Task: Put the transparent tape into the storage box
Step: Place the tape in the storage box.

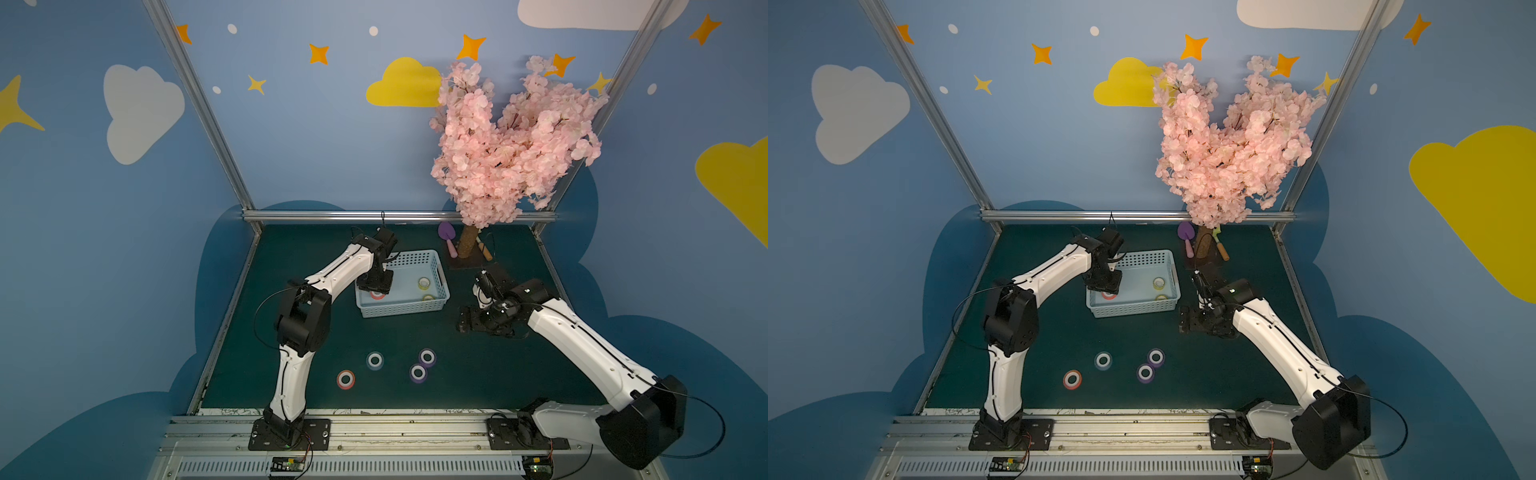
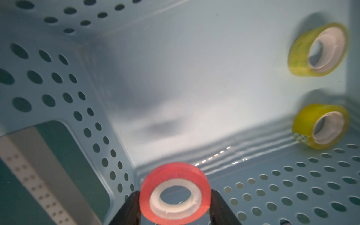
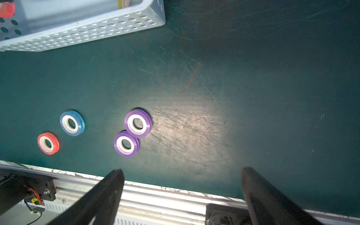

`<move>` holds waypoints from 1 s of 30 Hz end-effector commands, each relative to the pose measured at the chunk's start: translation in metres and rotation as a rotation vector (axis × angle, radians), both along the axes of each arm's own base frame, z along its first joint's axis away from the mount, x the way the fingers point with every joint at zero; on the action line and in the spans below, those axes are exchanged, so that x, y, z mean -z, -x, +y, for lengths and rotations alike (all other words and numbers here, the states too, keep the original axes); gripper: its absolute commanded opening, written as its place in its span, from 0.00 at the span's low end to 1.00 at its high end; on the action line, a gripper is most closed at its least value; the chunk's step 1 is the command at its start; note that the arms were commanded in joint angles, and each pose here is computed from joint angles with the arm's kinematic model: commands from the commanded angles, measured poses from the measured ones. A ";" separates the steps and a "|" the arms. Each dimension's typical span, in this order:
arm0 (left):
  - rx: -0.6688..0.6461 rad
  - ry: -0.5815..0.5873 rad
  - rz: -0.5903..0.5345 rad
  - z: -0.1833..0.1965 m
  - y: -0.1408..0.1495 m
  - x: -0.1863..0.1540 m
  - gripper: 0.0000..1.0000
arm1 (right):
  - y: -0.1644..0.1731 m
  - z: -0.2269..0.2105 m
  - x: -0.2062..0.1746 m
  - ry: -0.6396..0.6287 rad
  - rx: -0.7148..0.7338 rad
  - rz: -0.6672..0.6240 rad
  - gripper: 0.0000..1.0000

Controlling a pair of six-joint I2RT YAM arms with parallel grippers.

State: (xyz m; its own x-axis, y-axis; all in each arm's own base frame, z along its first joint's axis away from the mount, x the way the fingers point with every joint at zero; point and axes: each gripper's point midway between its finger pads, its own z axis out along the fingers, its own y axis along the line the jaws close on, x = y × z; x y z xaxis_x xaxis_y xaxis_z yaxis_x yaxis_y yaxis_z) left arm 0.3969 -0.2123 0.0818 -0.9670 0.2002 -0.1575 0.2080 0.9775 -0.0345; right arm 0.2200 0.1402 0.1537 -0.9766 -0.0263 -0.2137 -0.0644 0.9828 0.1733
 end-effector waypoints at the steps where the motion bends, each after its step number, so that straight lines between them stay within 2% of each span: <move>1: 0.024 -0.051 0.045 0.008 0.006 0.007 0.52 | -0.006 -0.003 -0.004 0.014 0.015 -0.014 0.98; 11: 0.036 -0.066 0.099 0.006 0.009 0.029 0.54 | -0.010 -0.002 -0.003 0.022 0.002 -0.011 0.98; 16: 0.033 -0.060 0.097 0.005 0.007 0.027 0.61 | -0.010 -0.003 -0.006 0.020 0.000 -0.014 0.98; 23: 0.019 -0.020 0.063 -0.001 0.002 0.006 0.69 | -0.009 -0.003 -0.008 0.013 -0.001 -0.019 0.98; 30: -0.023 0.045 0.012 -0.001 0.011 -0.035 0.78 | -0.008 -0.001 -0.009 0.003 -0.009 -0.025 0.98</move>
State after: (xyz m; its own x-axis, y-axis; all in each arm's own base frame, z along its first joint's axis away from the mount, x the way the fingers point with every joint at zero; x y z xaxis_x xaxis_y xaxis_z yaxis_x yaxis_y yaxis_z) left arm 0.3946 -0.2143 0.0807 -0.9722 0.2059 -0.1117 0.2112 0.9767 -0.0376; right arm 0.2264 0.1383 0.1521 -0.9771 -0.0323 -0.2102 -0.0666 0.9852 0.1581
